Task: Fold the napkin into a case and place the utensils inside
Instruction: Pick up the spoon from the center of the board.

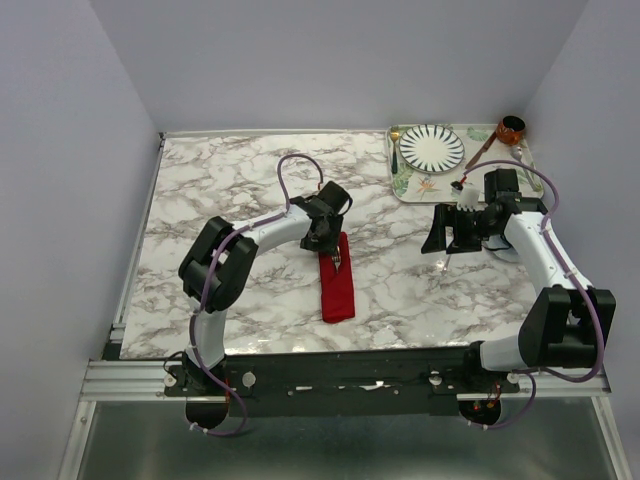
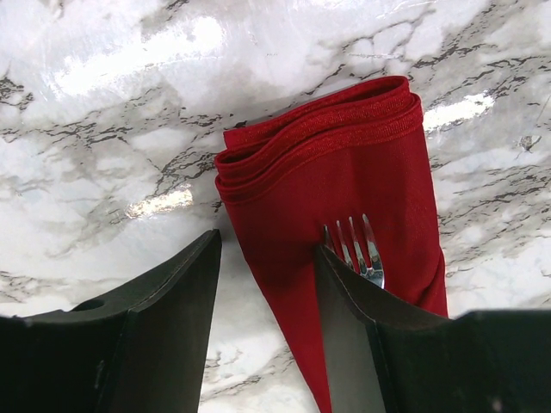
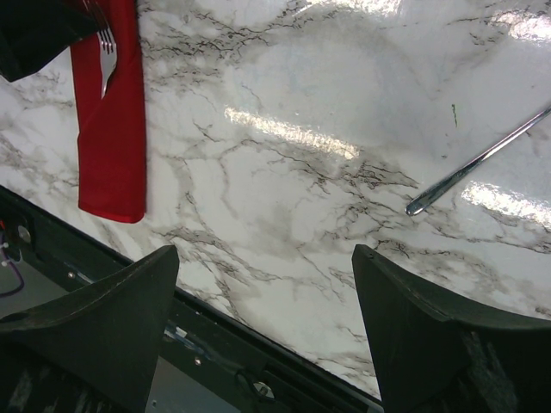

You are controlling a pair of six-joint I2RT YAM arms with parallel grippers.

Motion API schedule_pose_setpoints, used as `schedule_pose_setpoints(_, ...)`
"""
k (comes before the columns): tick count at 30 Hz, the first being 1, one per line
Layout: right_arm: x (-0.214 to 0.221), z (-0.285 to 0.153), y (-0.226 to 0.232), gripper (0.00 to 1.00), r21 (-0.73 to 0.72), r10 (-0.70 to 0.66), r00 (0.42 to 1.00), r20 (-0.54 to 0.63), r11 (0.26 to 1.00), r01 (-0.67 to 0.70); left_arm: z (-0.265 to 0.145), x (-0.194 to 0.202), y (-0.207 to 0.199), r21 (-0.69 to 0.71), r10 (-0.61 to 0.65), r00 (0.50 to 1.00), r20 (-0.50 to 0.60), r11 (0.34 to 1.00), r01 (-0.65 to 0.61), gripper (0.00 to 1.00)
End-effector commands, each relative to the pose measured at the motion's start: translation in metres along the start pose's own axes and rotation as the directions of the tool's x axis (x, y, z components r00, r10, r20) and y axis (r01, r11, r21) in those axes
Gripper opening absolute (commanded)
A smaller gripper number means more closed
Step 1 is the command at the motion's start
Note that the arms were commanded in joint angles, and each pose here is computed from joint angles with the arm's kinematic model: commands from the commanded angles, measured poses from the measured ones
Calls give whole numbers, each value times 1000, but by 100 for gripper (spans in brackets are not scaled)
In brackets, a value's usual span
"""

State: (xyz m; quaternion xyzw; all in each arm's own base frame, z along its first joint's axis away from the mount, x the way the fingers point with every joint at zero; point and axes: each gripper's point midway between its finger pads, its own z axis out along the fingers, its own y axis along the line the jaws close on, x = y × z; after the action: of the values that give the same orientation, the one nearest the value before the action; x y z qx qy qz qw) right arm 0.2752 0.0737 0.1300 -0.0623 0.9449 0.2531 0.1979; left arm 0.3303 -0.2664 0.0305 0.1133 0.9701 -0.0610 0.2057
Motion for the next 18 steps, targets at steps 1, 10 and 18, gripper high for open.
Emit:
schedule_pose_setpoints(1, -10, -1, -6, 90, 21, -5, 1000, 17, 1000, 4, -8, -12, -3, 23, -7, 1000, 30, 1000, 6, 59)
schedule_pose_setpoints(10, -33, -4, -64, 75, 316, 38, 997, 70, 947, -59, -82, -71, 33, 41, 11, 962, 273, 999, -23, 57)
schedule_pose_setpoints(18, -42, 13, -136, 56, 589, 178, 980, 95, 783, -199, -131, -106, 52, -2, 29, 909, 415, 1000, -31, 56)
